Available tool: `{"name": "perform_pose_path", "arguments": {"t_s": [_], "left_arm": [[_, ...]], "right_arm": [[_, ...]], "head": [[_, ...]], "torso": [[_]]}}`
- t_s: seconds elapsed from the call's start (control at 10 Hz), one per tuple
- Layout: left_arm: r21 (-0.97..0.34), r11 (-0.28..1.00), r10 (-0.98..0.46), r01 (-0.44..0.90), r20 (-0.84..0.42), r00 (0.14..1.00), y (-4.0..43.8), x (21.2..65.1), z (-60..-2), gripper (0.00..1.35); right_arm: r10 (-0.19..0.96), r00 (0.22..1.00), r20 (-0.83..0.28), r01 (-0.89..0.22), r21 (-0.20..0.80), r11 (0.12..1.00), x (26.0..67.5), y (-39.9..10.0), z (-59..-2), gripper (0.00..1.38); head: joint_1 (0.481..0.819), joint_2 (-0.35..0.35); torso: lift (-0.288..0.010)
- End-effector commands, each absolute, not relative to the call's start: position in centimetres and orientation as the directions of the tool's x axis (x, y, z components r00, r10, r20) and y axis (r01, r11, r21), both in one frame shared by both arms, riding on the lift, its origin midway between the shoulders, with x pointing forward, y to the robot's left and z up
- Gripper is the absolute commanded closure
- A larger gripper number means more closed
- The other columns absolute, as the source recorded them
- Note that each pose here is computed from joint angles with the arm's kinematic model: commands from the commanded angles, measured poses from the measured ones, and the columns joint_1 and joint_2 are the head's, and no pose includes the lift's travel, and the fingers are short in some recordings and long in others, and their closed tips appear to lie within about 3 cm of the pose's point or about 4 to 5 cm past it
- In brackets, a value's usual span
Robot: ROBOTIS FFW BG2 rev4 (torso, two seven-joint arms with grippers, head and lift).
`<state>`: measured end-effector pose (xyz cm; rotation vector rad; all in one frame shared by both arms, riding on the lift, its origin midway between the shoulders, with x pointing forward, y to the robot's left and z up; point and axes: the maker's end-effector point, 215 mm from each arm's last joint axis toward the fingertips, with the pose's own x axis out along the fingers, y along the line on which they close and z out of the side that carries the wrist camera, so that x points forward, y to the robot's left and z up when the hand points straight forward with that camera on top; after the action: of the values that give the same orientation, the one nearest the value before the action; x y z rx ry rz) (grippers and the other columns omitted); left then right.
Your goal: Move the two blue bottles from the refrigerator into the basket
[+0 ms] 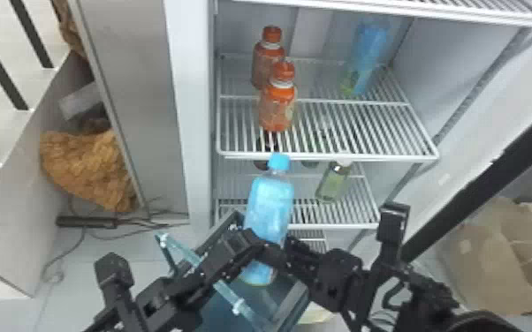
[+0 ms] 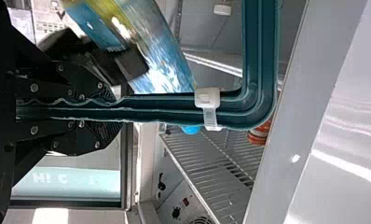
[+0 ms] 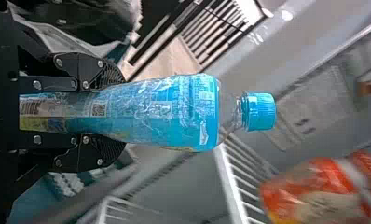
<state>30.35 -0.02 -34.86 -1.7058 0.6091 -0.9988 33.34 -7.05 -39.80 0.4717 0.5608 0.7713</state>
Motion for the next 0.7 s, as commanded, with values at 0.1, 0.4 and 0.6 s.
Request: {"name": "perform_pose_path", "arguments": {"t_s": [0.1, 0.4, 0.6], "left_arm": [[-0.933, -0.354, -0.780, 0.071, 0.336, 0.528, 0.0, 30.5, -34.6, 1.20], [-0.932, -0.357, -0.778, 0.070, 0.338, 0.530, 0.0, 30.5, -34.6, 1.20], [-0.932, -0.357, -0.778, 0.070, 0.338, 0.530, 0.0, 30.5, -34.6, 1.20]], "right_arm": [[0.769, 0.561, -0.305, -0.504, 0.612, 0.610, 32.6, -6.3, -41.1, 0.48], [0.765, 0.570, -0.301, -0.496, 0.616, 0.612, 32.8, -6.8, -40.9, 0.13], [0.750, 0.596, -0.289, -0.493, 0.605, 0.625, 33.4, -7.7, -40.2, 0.16]], "head": [[0.695, -0.123], [0.695, -0.121], [0.695, -0.126]], "torso": [[0.000], [0.000], [0.000]]}}
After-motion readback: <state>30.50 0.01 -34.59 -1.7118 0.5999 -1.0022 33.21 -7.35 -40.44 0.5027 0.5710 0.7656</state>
